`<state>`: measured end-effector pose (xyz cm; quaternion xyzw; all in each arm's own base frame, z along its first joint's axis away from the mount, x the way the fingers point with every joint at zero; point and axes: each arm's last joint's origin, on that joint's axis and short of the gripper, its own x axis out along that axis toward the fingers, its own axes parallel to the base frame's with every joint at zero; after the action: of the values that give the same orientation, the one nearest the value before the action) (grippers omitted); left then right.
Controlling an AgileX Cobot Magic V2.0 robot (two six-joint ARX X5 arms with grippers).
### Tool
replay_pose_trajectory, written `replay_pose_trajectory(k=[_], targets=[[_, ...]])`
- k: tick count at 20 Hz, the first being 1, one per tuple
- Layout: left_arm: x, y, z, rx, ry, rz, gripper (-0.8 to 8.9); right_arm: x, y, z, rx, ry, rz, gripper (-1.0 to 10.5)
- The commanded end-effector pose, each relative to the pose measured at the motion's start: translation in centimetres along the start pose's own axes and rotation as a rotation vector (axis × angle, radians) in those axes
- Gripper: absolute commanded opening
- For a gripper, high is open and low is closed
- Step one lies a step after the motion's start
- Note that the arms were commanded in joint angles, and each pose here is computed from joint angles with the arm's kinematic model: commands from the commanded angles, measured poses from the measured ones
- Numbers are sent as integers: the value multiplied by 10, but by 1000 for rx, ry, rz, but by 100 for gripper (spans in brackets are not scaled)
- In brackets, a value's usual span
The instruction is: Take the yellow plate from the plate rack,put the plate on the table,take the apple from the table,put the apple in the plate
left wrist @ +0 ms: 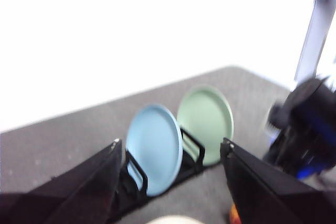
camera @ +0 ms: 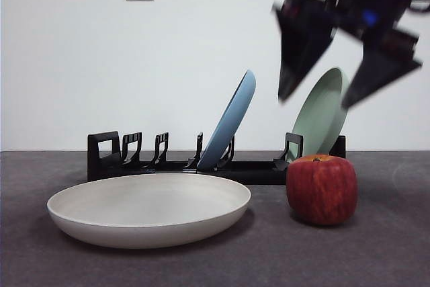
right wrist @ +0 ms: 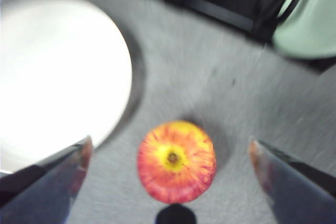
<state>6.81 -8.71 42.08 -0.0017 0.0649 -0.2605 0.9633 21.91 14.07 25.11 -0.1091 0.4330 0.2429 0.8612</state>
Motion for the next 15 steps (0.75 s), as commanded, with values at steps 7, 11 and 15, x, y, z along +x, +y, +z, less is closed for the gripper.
replay_pose_trajectory(k=[7,11,15], targets=[[-44,29,-5,-24,-47,150,314,88,0,-16,-8,256,-10,502],[-43,29,-7,-9,-24,162,314,97,-1,-22,6,311,-18,218],[-44,30,-7,-8,-26,181,314,96,-1,-22,6,313,-18,-12]])
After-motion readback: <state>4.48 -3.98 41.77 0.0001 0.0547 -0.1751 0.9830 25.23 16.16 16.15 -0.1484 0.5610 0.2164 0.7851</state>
